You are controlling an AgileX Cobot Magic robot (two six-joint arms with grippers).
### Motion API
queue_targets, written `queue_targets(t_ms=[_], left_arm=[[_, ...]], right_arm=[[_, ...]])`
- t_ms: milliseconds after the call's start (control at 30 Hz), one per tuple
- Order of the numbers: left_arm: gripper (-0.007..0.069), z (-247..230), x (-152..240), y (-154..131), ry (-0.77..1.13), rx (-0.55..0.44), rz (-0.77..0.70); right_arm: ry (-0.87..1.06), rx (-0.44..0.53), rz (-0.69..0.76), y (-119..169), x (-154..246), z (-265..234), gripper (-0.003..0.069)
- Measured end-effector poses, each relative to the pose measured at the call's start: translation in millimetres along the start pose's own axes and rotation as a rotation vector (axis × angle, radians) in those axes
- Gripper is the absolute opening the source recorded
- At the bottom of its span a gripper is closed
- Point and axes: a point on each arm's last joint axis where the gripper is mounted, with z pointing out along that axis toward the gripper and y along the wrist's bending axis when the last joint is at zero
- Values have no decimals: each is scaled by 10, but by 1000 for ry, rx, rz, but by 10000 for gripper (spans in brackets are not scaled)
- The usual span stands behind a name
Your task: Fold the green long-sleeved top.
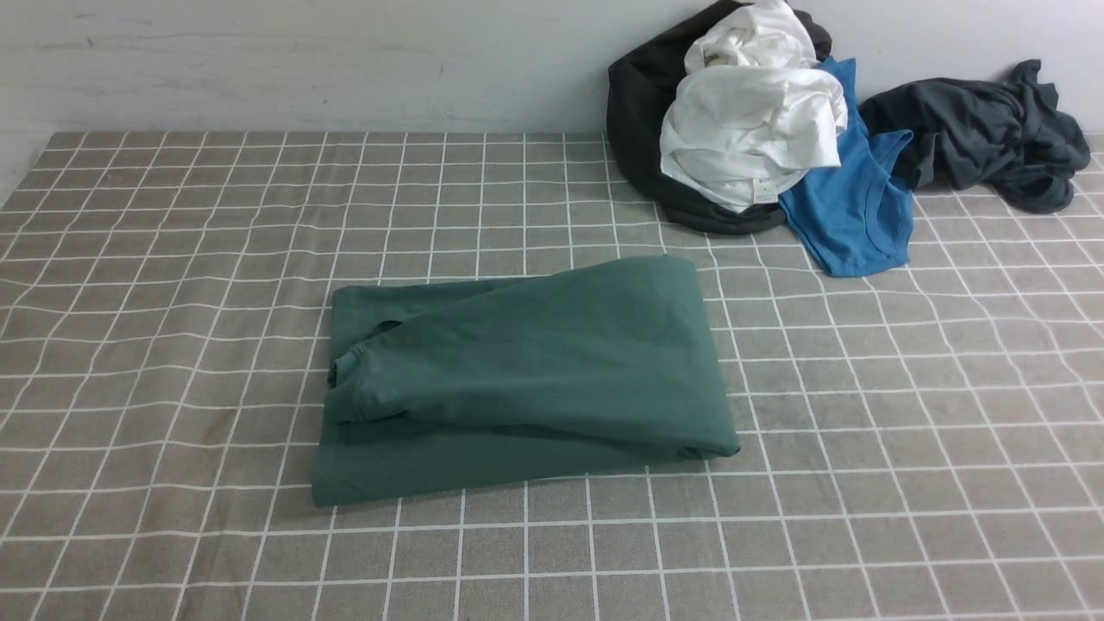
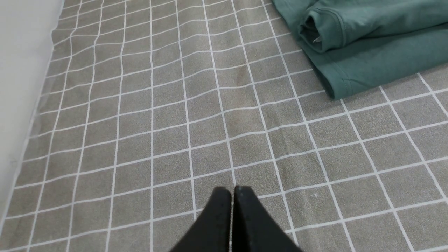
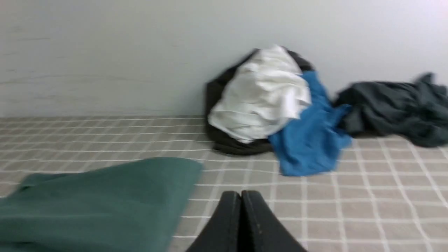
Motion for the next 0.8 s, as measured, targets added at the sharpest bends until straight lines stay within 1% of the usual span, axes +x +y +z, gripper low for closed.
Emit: queue_targets(t_ms=[67,167,267,400,800], left_arm=[[-7,0,0,0,0,0,0],[-7,0,0,0,0,0,0],[-7,0,0,0,0,0,0],[-7,0,-1,0,-1,0,0],[-7,0,-1,0,-1,0,0]], right_arm=[[-1,104,36,-90,222,-75,-15],[8,188,68,-155,507,-148,-15],[9,216,79,-170,582,-188,-15],[90,238,69,-176,658,-205,-15],[104,229,43,-177,665,-206,-15]])
